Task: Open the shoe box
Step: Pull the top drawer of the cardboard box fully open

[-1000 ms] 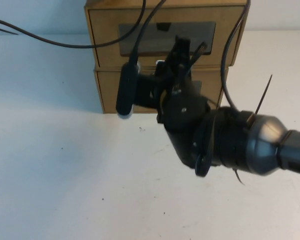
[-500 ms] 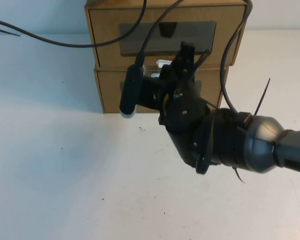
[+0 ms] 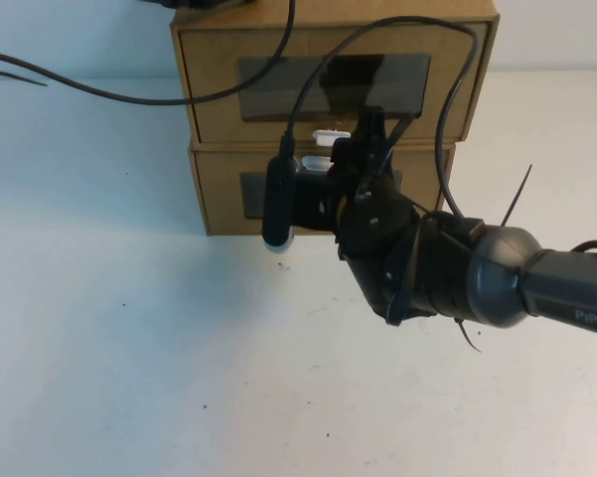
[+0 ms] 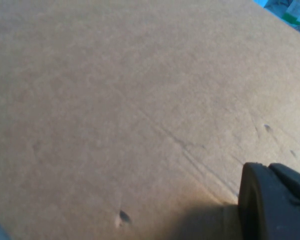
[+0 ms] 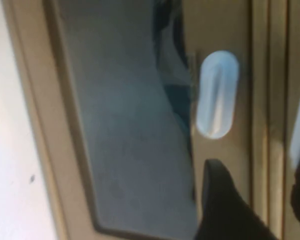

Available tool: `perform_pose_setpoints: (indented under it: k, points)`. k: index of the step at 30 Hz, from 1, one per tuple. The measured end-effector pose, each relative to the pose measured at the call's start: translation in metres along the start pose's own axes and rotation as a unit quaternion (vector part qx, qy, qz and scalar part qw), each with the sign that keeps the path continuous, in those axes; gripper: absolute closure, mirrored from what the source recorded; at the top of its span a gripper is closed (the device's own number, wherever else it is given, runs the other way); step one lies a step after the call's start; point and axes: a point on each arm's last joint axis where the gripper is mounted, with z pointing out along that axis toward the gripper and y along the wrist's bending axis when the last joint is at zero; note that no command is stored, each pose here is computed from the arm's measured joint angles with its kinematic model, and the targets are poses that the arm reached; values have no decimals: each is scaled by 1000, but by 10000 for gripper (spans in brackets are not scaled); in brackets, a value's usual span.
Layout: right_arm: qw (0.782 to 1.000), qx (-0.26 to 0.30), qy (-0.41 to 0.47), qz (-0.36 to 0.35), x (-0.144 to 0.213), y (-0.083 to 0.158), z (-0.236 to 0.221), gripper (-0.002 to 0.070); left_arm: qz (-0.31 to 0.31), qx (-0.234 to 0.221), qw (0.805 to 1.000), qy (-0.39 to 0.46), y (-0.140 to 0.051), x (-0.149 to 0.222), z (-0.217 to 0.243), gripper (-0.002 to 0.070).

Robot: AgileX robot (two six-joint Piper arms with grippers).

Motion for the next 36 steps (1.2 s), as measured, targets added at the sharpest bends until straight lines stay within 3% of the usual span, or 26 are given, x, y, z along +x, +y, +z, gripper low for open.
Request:
perform_pose_setpoints:
  k: [12, 21, 36]
  points:
    - [1000, 9, -18, 20, -7, -12, 5, 398, 11, 2, 1000, -1, 0, 0, 0, 680]
    - [1000, 5, -23, 20, -7, -12, 5, 470, 10, 3, 1000, -2, 0, 0, 1, 680]
    - [999, 7, -26, 23, -8, -14, 6, 458, 13, 4, 1000, -3, 0, 0, 1, 680]
